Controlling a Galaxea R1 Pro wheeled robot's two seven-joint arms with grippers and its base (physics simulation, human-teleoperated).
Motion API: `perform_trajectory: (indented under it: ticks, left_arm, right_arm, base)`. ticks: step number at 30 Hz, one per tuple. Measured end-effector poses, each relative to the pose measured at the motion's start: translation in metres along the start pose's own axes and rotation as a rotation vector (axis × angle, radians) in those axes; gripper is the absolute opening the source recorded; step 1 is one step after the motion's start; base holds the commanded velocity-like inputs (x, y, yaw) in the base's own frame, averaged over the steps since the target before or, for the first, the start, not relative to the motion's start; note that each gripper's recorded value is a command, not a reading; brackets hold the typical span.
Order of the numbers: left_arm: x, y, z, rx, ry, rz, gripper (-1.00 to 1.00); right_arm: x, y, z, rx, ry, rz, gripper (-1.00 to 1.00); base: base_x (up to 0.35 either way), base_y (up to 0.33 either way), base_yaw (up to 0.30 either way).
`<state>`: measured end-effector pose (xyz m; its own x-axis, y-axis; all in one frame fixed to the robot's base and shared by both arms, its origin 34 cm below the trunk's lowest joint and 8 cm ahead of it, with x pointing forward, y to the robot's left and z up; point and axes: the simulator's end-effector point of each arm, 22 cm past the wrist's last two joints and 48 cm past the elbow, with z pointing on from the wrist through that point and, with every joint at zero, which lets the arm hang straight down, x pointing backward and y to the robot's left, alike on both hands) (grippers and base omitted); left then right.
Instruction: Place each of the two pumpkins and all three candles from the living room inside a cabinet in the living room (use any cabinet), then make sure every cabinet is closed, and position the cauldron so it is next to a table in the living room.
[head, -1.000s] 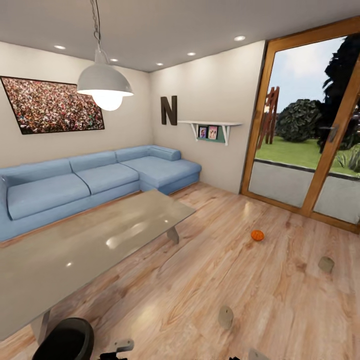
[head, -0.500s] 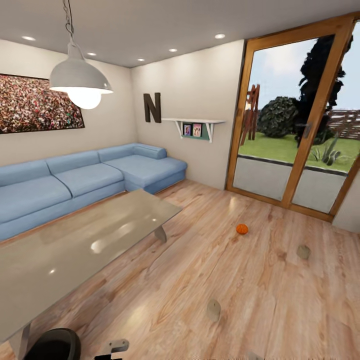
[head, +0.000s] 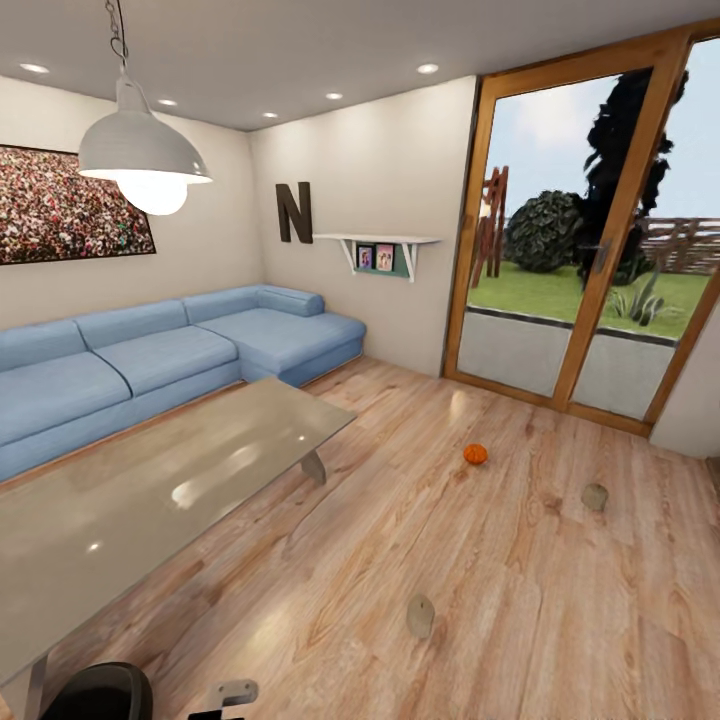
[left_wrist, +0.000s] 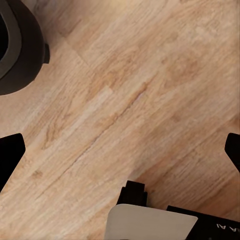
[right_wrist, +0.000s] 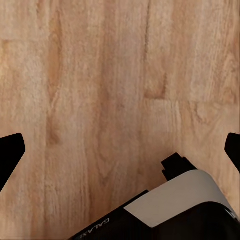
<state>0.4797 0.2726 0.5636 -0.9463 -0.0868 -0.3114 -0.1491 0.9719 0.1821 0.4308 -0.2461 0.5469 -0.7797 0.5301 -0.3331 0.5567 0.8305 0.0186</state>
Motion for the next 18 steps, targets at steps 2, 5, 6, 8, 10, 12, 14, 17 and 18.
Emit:
perform_trajectory:
  ticks: [2,5,6,8,10,12,14,17,18]
  left_arm:
    - [0.000,-0.001,0.000,0.001,0.000,0.000,1.00]
    - [0.000,-0.001,0.000,0.002,0.000,0.000,1.00]
    - [0.000,-0.001,0.000,0.002,0.000,0.000,1.00]
    - [0.000,-0.001,0.000,0.001,-0.001,0.000,1.00]
    - [0.000,-0.001,0.000,0.002,0.000,0.000,1.00]
    - [0.000,-0.002,0.000,0.003,0.000,-0.001,1.00]
    - [0.001,-0.001,0.000,0.004,0.000,-0.001,1.00]
    - [0.001,-0.002,0.000,0.005,0.000,0.000,1.00]
    - [0.001,-0.002,0.000,0.005,0.000,-0.001,1.00]
  right_arm:
    - [0.002,-0.001,0.000,0.000,0.003,0.000,1.00]
    - [0.008,-0.009,0.001,0.009,0.010,-0.002,1.00]
    - [0.008,-0.010,0.001,0.010,0.011,-0.002,1.00]
    - [0.010,-0.013,0.002,0.013,0.013,-0.003,1.00]
    - [0.011,-0.014,0.002,0.015,0.015,-0.003,1.00]
    - [0.011,-0.015,0.002,0.015,0.015,-0.003,1.00]
    - [0.011,-0.015,0.002,0.015,0.015,-0.003,1.00]
    - [0.011,-0.016,0.002,0.015,0.016,-0.001,1.00]
    - [0.010,-0.016,0.002,0.015,0.015,-0.001,1.00]
  base:
    - [0.000,0.000,-0.001]
    - [0.000,0.000,0.000]
    - [0.000,0.000,0.000]
    - [0.000,0.000,0.000]
    - [0.000,0.000,-0.052]
    - [0.000,0.000,-0.153]
    - [-0.003,0.000,-0.220]
    - [-0.112,0.014,-0.259]
    - [-0.213,0.054,-0.272]
